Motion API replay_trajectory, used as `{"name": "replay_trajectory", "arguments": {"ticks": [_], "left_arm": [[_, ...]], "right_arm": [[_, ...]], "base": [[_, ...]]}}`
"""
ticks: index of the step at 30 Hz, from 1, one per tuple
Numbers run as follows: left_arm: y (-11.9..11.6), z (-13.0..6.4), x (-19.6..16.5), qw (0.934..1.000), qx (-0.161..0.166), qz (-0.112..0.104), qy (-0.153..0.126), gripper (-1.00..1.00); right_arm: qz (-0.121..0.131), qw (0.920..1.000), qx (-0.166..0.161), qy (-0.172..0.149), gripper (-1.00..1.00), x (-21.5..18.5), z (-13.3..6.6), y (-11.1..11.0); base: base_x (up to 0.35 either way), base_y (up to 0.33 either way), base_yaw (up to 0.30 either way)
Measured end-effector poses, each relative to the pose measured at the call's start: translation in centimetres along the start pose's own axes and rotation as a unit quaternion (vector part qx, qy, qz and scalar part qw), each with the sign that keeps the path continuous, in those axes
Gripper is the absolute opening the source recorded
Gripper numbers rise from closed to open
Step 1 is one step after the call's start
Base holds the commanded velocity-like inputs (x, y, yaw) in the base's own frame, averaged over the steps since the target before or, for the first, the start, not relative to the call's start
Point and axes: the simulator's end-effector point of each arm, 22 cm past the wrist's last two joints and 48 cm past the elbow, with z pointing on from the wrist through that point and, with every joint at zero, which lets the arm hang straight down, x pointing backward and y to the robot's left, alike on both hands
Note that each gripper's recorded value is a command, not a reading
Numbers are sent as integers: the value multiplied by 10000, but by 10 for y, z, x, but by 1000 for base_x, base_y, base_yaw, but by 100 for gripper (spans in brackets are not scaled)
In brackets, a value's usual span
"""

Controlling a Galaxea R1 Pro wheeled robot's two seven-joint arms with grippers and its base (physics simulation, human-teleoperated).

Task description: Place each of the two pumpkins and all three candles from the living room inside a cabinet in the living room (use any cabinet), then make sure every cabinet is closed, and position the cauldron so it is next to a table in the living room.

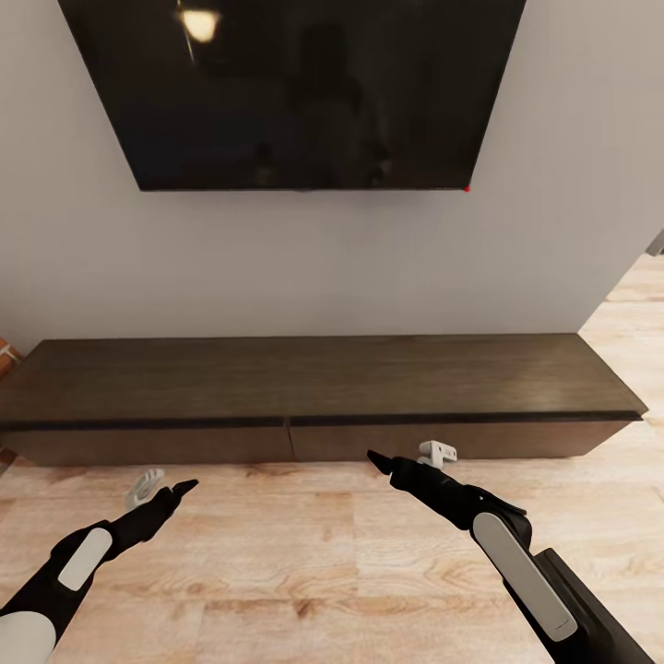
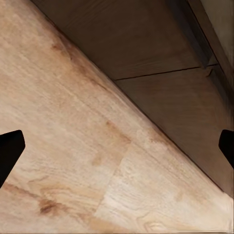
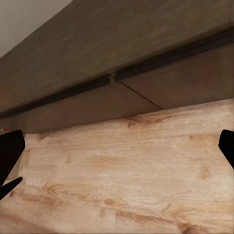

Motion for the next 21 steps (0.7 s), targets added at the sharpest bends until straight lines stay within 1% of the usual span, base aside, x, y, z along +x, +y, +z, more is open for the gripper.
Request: {"name": "replay_trajectory", "arguments": {"ticks": [3,5,10,15,21], "left_arm": [[0,-1,3,9997,174,-40,183,100],[2,-2,0,9994,235,-43,230,100],[7,-5,-8,9989,402,-15,227,100],[9,0,-6,9984,511,-16,231,100],[16,7,-3,9983,543,-15,232,100]], "right_arm": [[6,10000,18,7,100,4,3,-5],[9,10000,31,10,100,7,6,-8],[-19,10000,70,17,100,14,11,-16],[-19,10000,74,13,100,20,15,-23],[-5,10000,58,17,100,27,20,-29]], "base": [[0,0,0],[0,0,0],[0,0,0],[0,0,0],[0,0,0]]}}
